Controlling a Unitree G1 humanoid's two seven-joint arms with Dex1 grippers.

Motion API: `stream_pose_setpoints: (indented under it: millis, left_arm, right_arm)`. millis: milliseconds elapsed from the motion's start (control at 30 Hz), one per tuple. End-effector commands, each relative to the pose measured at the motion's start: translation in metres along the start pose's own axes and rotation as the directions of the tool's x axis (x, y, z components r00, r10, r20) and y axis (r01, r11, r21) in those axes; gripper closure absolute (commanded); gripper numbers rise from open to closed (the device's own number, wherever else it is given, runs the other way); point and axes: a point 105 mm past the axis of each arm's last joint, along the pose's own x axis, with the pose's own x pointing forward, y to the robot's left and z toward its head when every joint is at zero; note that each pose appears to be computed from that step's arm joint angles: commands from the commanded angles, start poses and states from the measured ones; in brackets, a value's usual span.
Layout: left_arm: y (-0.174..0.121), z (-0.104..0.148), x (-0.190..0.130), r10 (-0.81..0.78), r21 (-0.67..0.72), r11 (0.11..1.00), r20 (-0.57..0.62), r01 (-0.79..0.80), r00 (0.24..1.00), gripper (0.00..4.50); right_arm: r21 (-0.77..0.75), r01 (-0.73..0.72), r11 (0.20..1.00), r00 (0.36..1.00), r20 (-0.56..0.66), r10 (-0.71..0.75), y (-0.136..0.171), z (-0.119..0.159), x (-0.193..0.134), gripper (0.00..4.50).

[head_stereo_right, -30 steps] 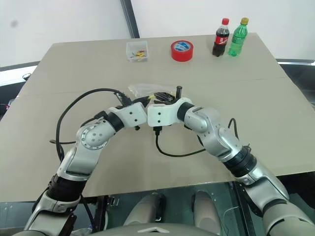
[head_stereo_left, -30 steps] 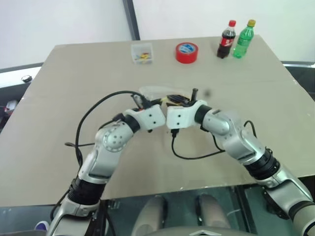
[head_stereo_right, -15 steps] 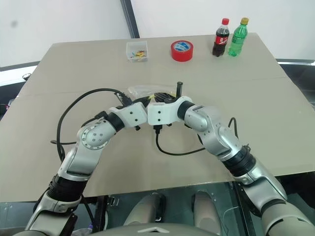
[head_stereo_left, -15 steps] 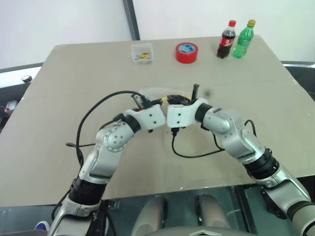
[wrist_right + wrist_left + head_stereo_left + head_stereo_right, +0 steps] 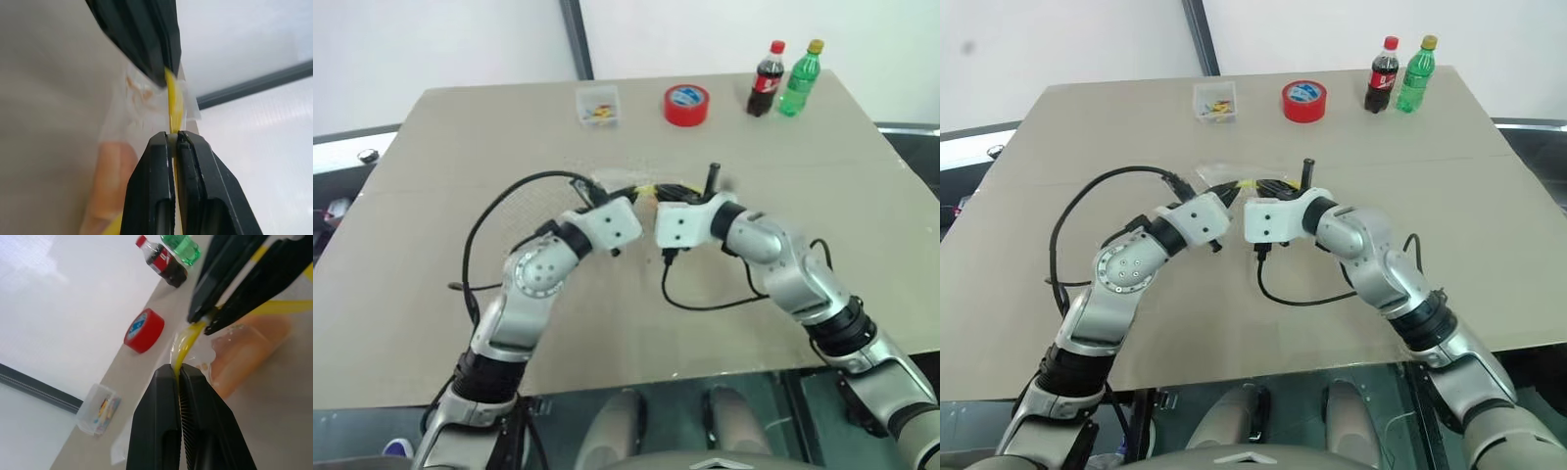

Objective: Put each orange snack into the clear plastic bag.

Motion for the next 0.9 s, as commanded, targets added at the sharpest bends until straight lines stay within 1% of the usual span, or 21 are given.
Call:
stream_pose_setpoints:
  millis: [33,167,433,600,700,767,833,900]
  left_arm:
    - [0.034,-0.004,-0.011,0.109,0.035,0.993,0.005,-0.109,0.994,4.5]
    - [0.032,-0.008,-0.012,0.091,0.038,0.995,0.006,-0.092,0.996,4.5]
    - [0.036,-0.011,-0.013,0.097,0.024,0.995,0.006,-0.097,0.995,4.5]
    - [0.038,-0.014,-0.013,0.096,0.016,0.995,0.001,-0.096,0.995,4.5]
    - [0.04,-0.016,-0.011,0.097,0.006,0.995,0.002,-0.097,0.995,4.5]
    - [0.043,-0.015,-0.007,0.095,-0.003,0.995,0.013,-0.095,0.995,4.5]
    - [0.045,-0.013,0.003,0.096,-0.007,0.995,0.033,-0.096,0.995,4.5]
    - [0.046,-0.015,0.018,0.067,-0.063,0.996,0.031,-0.065,0.997,4.5]
  right_arm:
    - [0.019,0.076,0.997,0.989,-0.132,-0.073,-0.02,-0.037,-0.022,4.43]
    - [0.022,0.082,0.996,0.979,-0.19,-0.076,-0.021,-0.055,-0.034,4.43]
    - [0.025,0.082,0.996,0.959,-0.274,-0.072,-0.02,-0.079,-0.052,4.43]
    - [0.03,0.094,0.995,0.95,-0.3,-0.081,-0.023,-0.086,-0.058,4.43]
    - [0.027,0.107,0.994,0.944,-0.316,-0.094,-0.03,-0.09,-0.063,4.43]
    - [0.039,0.128,0.991,0.943,-0.313,-0.11,-0.037,-0.09,-0.064,4.43]
    - [0.037,0.144,0.989,0.942,-0.31,-0.125,-0.045,-0.09,-0.063,4.43]
    - [0.014,0.16,0.987,0.938,-0.315,-0.148,-0.055,-0.094,-0.06,4.43]
